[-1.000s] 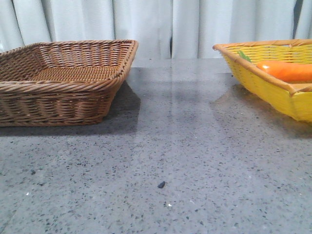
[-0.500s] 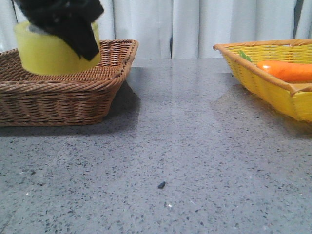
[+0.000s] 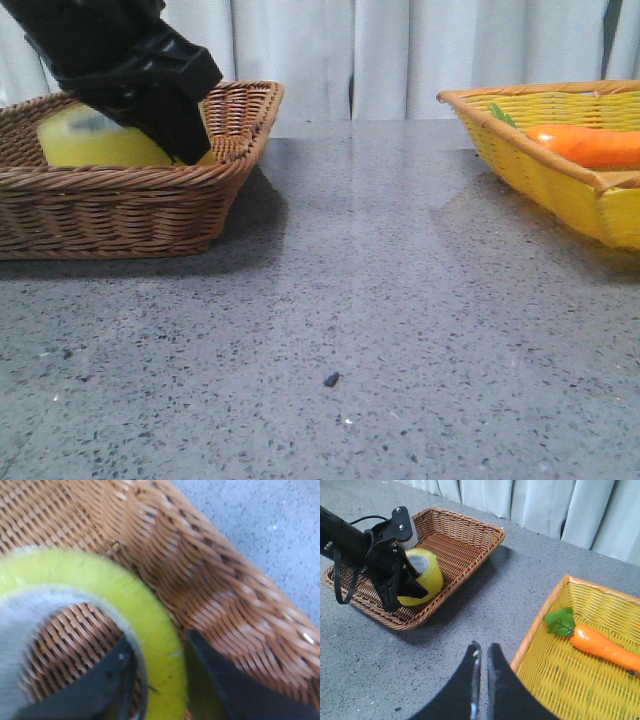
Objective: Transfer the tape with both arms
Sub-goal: 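Lift the tape roll with the left gripper into the brown basket, then open the left gripper and withdraw it from the brown basket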
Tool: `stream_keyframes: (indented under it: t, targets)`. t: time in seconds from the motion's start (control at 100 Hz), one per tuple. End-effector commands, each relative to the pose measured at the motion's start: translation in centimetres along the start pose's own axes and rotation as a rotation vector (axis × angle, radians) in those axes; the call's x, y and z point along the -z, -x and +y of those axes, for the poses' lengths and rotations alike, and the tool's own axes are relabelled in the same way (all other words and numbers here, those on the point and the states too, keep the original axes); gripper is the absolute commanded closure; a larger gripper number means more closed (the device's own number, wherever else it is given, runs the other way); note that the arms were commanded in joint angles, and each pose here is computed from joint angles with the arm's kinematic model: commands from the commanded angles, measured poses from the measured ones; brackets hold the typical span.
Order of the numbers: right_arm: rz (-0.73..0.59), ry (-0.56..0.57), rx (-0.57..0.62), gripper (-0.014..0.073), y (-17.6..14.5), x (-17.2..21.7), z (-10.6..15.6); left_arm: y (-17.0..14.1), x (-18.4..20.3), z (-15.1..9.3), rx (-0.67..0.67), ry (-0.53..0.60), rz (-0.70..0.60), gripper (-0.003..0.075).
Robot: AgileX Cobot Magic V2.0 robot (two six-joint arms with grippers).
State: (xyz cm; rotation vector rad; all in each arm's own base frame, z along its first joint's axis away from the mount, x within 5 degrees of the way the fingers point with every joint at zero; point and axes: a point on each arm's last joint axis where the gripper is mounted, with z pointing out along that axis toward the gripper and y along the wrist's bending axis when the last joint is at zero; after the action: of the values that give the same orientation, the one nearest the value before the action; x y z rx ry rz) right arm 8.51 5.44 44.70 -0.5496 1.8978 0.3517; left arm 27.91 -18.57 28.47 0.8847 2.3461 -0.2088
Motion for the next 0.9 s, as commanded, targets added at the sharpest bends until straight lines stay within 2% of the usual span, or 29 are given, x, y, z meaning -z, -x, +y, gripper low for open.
stream_keyframes:
  t: [0.0, 0.15, 0.26, 0.31, 0.44, 0.57, 0.77, 0.89]
  targets:
    - [-0.097, -0.009, 0.012, 0.0669, 1.2, 0.6, -0.1, 1.7, 2.1, 0.2, 0.009, 0.015, -0.139, 0.042]
    - [-0.1, -0.018, 0.021, 0.0669, 0.6, 0.6, -0.2, 1.7, 3.3, 0.2, 0.014, 0.014, -0.145, 0.0418]
    - [-0.14, -0.036, 0.049, 0.0669, -1.0, 0.7, -0.4, 1.9, 5.7, 0.1, 0.032, 0.01, -0.214, 0.0436]
    - [-0.166, -0.034, 0.055, 0.0669, -1.9, 0.8, -0.4, 1.9, 7.1, 0.0, 0.037, 0.011, -0.259, 0.0469]
    - [-0.258, -0.03, 0.071, 0.0669, -4.5, 1.5, -0.5, 1.3, 10.8, -0.2, 0.052, 0.016, -0.4, 0.0615]
    - [-0.336, -0.037, 0.099, 0.0669, -7.2, 2.0, -0.6, -0.7, 14.0, -0.5, 0.058, 0.025, -0.51, 0.0743]
    - [-0.463, -0.058, 0.146, 0.0669, -10.6, 3.1, -0.8, -5.2, 17.8, -1.1, 0.062, 0.057, -0.725, 0.0741]
    - [-0.478, -0.082, 0.18, 0.0669, -12.6, 3.0, -1.0, -8.7, 18.6, -1.5, 0.072, 0.064, -0.806, 0.0741]
